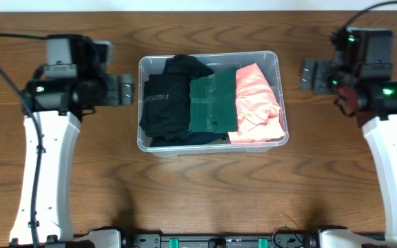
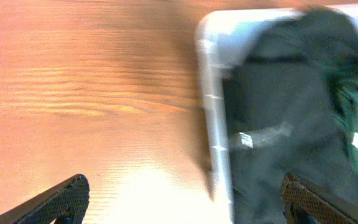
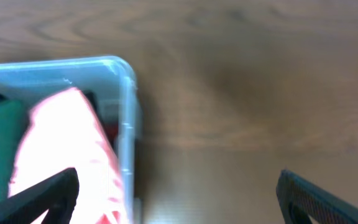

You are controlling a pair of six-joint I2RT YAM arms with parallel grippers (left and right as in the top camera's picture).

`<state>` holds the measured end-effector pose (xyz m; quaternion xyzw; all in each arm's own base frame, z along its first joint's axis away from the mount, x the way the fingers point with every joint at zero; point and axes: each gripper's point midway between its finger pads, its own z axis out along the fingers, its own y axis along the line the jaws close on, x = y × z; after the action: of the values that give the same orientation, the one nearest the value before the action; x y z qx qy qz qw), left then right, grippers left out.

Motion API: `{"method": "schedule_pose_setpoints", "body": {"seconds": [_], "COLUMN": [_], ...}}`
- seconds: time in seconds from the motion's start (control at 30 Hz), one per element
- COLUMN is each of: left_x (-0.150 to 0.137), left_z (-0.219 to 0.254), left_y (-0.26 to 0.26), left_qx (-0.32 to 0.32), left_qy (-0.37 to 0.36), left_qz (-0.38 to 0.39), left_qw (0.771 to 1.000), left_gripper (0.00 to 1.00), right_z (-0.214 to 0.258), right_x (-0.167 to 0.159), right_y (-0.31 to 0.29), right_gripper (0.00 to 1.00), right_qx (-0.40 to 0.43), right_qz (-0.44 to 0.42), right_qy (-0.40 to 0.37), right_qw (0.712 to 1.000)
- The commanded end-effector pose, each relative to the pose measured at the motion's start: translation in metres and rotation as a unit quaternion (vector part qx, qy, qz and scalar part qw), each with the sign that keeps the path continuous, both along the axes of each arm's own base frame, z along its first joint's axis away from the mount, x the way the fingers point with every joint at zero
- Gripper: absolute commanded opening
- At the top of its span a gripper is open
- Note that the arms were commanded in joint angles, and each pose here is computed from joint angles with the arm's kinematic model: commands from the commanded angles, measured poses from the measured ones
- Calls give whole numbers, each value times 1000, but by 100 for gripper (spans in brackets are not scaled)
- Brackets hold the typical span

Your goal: Pack container

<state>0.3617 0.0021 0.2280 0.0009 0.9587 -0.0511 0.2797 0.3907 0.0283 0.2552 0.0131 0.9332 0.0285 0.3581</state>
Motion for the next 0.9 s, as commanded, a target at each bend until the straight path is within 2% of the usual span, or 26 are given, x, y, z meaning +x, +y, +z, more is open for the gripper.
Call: {"method": "schedule_pose_setpoints", "body": {"seconds": [0.0,0.17,0.37,0.6,0.87], "left_x": [8,9,3,-19,-66], "left_z": [-2,-7,-4,24,58], "left_y": [32,47,50,46,34], "left_qx": [1,-2,-2,1,10], "left_qy": [-1,4,7,-32,-147], "left_qz": [78,102,107,106,93], "left_qw": [997,995,994,994,985], "left_gripper": [98,98,98,98,98], "right_z": [-12,-19,-26,7,30], "right_x": [14,35,23,-3,-55], "right_y": [15,14,17,16,10], "right_gripper": [99,99,99,99,99], "right_qx": [-12,-16,-16,-18,-28], "right_qz": [32,26,41,49,42], "right_qy": [0,-14,14,-14,-88], "right_qw": [999,999,999,999,995]}}
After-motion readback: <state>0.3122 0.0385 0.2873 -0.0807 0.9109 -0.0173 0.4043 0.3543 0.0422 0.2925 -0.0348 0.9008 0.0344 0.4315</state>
